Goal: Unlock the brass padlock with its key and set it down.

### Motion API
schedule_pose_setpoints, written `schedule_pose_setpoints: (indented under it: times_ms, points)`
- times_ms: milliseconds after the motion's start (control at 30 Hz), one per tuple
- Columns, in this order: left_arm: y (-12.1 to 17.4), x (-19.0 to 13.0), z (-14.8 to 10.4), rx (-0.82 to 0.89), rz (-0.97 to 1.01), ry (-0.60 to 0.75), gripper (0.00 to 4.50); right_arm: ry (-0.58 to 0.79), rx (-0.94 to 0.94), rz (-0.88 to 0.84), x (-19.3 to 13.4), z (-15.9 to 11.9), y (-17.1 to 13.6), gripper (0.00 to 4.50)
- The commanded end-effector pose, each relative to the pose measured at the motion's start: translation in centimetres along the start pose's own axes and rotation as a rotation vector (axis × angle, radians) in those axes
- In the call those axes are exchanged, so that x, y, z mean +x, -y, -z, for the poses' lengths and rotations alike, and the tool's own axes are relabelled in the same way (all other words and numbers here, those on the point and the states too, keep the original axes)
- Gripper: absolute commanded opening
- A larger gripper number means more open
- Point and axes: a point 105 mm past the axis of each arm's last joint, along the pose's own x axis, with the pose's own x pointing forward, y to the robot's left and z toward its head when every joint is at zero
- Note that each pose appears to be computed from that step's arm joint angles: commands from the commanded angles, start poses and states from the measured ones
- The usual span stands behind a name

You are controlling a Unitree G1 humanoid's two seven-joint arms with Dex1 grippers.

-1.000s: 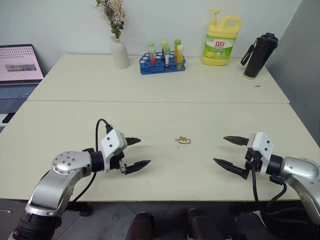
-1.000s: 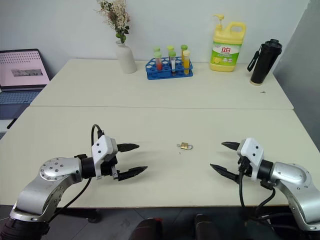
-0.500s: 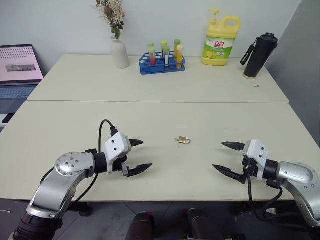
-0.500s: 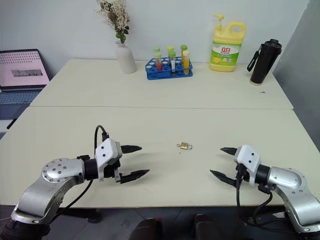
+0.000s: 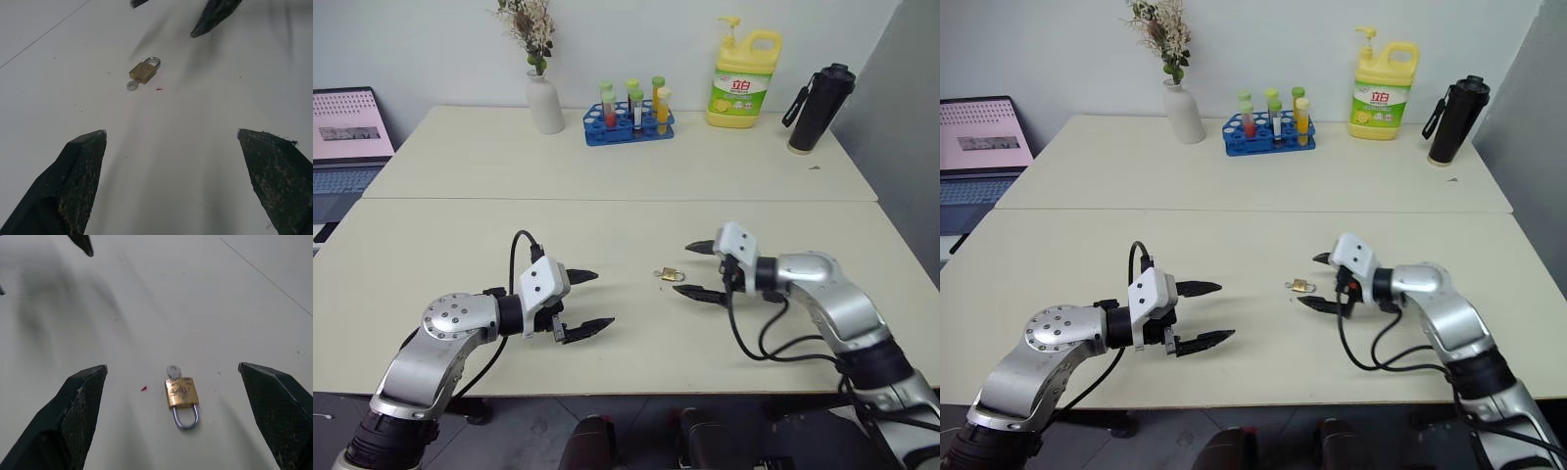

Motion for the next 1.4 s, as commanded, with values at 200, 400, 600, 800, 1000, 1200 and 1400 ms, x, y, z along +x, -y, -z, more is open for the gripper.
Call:
schedule_pose_setpoints:
  times_ms: [200,400,600,800,1000,1200,1400]
  points:
    - [0.7,0.0,-0.2,0.036,0.019,0.003,4.49,-0.085,0.053,-0.007,3.1,1.5,2.0,4.5]
    - [0.5,0.1,-0.3,0.044,0.02,0.005,4.49,-0.175,0.055,-0.044,2.9,4.1,1.6,4.5]
    - [0.6,0.2,-0.3,0.045,0.028,0.007,4.5,-0.178,0.064,-0.035,2.6,4.5,1.4,4.33]
    - [0.6,0.4,-0.4,0.051,0.036,0.009,4.5,-0.189,0.06,-0.025,2.7,4.9,1.2,2.48]
    - [0.3,0.5,-0.5,0.049,0.038,0.015,4.5,-0.178,-0.027,-0.02,2.8,4.5,0.9,0.94]
    - [-0.1,1.3,-1.8,0.0,0.048,0.066,4.5,-0.09,-0.227,-0.006,0.9,1.7,-0.3,0.94]
    - [-0.4,2.6,-2.7,-0.019,0.096,0.093,4.5,-0.102,-0.611,0.084,-2.3,-0.1,-1.9,0.94]
